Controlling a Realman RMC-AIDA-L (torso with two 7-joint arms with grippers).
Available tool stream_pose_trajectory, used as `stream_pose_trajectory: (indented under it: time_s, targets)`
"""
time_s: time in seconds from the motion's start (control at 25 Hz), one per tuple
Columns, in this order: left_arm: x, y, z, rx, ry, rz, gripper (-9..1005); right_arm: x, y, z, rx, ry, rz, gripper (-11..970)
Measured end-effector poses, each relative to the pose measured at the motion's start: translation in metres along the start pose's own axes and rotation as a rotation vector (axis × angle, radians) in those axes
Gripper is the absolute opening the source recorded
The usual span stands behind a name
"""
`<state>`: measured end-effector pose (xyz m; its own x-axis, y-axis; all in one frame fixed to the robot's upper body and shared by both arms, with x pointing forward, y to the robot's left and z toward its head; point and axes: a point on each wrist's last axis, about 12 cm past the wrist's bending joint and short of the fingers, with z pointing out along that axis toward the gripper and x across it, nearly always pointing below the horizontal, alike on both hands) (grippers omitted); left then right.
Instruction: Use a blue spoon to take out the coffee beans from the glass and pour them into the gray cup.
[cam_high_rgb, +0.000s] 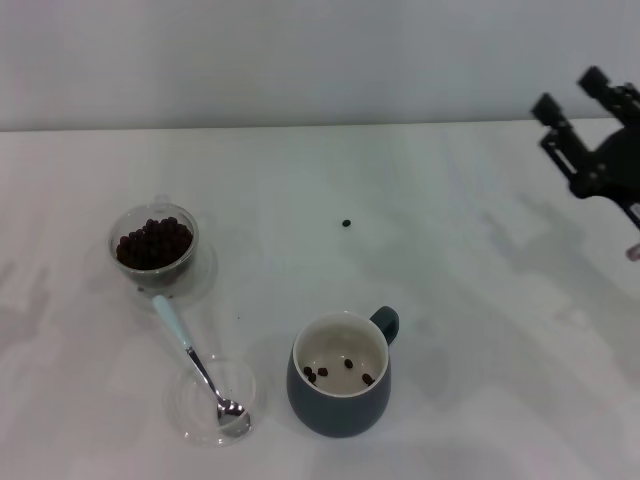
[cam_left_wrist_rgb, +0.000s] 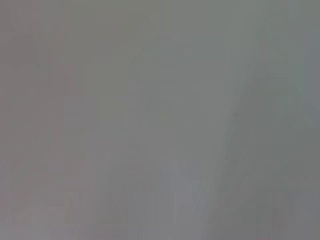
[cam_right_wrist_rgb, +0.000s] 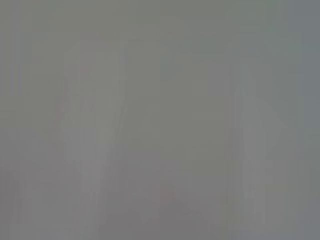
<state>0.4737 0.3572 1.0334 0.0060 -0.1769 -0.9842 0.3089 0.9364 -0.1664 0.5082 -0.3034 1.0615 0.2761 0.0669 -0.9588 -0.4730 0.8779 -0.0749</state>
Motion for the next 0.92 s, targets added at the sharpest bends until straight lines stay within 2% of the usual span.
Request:
stream_pose_trajectory:
  time_s: [0.2, 0.44, 0.6, 0.76, 0.92]
  targets:
    - [0.001, 0.001, 0.007, -0.085, -0.059, 0.114, 455, -0.001, 0.012, 0.01, -0.073, -0.007, 0.047, 603]
    - [0.004, -0.001, 0.014, -0.11, -0.039, 0.25, 455, 0.004, 0.02, 0.014, -0.103, 0.021, 0.067, 603]
    - [0.006, 0.001, 0.01, -0.144, -0.036, 0.264, 455, 0.006, 0.018, 0.017, -0.067, 0.026, 0.072, 603]
    - [0.008, 0.003, 0.006, -0.207, -0.052, 0.241, 455, 0.004, 0.01, 0.018, 0.005, 0.01, 0.083, 603]
    - [0.011, 0.003, 0.005, -0.245, -0.056, 0.234, 455, 0.003, 0.003, 0.022, 0.048, 0.009, 0.036, 603]
